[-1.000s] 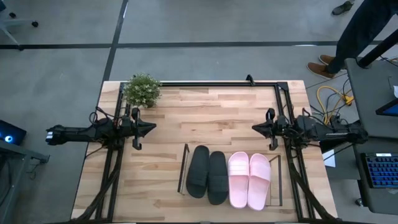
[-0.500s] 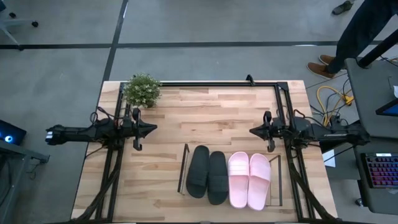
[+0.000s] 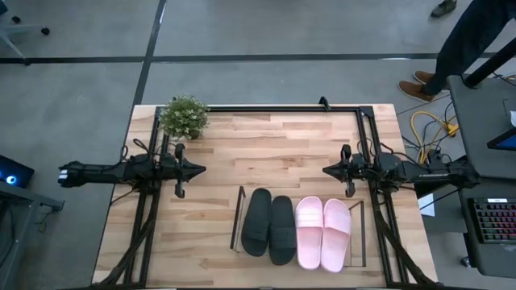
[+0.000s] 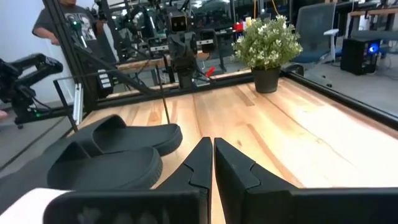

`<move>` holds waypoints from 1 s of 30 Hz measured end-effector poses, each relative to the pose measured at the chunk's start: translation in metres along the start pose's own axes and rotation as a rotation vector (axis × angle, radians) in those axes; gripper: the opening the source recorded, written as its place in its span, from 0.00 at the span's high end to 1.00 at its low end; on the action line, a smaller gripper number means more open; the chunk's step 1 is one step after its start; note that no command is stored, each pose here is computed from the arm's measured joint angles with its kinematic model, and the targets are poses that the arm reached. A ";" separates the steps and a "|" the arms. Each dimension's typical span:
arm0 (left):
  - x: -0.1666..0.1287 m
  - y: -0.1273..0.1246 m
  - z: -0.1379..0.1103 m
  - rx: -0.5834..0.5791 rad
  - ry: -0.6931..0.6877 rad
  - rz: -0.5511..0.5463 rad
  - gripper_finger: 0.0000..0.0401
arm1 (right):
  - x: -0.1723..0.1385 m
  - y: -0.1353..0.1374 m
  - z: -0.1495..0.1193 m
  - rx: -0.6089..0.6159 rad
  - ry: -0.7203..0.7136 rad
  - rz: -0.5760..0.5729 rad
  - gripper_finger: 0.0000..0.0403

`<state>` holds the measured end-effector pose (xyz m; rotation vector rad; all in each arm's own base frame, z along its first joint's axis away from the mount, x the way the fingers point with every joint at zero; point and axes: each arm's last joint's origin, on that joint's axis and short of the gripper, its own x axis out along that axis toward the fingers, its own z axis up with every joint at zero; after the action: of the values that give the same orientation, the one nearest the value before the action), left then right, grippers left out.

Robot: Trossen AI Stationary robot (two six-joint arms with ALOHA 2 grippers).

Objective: Pick and place slides into the shelf
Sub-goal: Return to Home Position

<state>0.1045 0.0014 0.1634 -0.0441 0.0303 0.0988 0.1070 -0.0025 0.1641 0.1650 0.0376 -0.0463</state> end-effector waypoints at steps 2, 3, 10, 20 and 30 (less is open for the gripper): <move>0.000 0.000 0.000 0.000 -0.003 0.000 1.00 | 0.000 0.000 0.000 -0.019 0.000 0.000 0.98; 0.000 0.000 0.001 -0.001 -0.011 0.000 1.00 | 0.000 0.000 0.000 -0.028 -0.002 -0.004 0.98; 0.000 0.000 0.001 0.003 -0.010 0.000 1.00 | 0.000 0.000 0.001 -0.059 -0.010 -0.017 0.98; 0.000 0.000 0.001 0.002 -0.012 0.001 1.00 | 0.000 -0.001 0.003 -0.048 -0.035 -0.051 0.98; 0.000 0.000 0.001 0.000 -0.009 0.003 1.00 | 0.000 -0.001 0.002 -0.057 -0.030 -0.059 0.98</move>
<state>0.1045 0.0015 0.1643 -0.0439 0.0211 0.1020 0.1071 -0.0043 0.1662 0.1066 0.0135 -0.1070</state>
